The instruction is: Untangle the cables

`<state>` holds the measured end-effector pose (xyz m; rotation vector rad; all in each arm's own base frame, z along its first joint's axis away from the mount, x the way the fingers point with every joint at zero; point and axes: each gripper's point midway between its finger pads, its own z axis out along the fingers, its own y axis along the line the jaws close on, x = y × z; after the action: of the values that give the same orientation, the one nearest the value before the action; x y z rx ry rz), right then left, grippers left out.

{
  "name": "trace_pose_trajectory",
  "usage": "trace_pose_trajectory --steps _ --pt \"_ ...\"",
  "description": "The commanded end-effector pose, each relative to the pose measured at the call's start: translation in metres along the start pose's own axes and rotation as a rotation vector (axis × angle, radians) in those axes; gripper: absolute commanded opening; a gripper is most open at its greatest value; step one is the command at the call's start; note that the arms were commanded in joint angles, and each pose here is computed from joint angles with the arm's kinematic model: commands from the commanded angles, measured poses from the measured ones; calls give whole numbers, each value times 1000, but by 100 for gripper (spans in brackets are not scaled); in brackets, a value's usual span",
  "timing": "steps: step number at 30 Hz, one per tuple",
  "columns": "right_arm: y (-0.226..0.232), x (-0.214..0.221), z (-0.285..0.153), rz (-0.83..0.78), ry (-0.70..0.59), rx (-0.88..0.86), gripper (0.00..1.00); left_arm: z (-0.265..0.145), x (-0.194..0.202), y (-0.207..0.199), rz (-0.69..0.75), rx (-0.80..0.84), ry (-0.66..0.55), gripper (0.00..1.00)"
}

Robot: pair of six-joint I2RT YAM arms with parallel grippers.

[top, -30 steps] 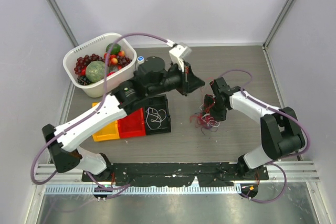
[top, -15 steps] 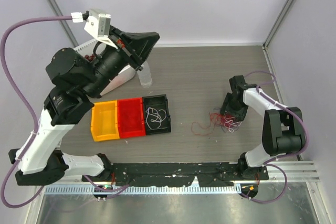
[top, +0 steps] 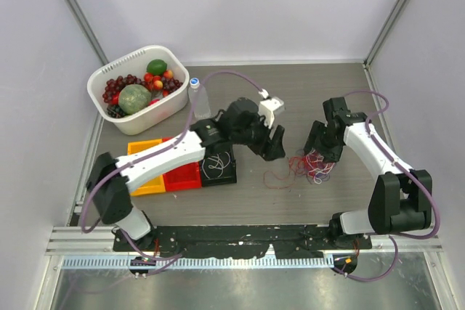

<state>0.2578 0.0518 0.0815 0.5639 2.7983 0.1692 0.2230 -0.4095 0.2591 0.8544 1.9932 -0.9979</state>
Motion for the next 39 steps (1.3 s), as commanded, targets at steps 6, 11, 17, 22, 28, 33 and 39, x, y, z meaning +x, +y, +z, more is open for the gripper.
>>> trace_pose_trajectory --steps 6,11,17,22,28,33,39 --pt "5 13 -10 14 42 -45 68 80 61 15 -119 138 155 29" --pt "5 14 -8 12 45 -49 68 116 77 26 -435 132 242 47" --pt "5 18 -1 15 66 -50 68 131 97 43 -580 60 308 55" --pt "3 23 4 15 83 -44 68 150 107 48 -665 76 336 52" --pt "1 27 8 7 99 -42 68 164 118 54 -710 61 371 52" --pt "3 32 14 19 114 -61 68 169 127 54 -733 82 408 24" --pt "6 39 25 47 142 -73 67 142 105 52 -638 81 350 0"
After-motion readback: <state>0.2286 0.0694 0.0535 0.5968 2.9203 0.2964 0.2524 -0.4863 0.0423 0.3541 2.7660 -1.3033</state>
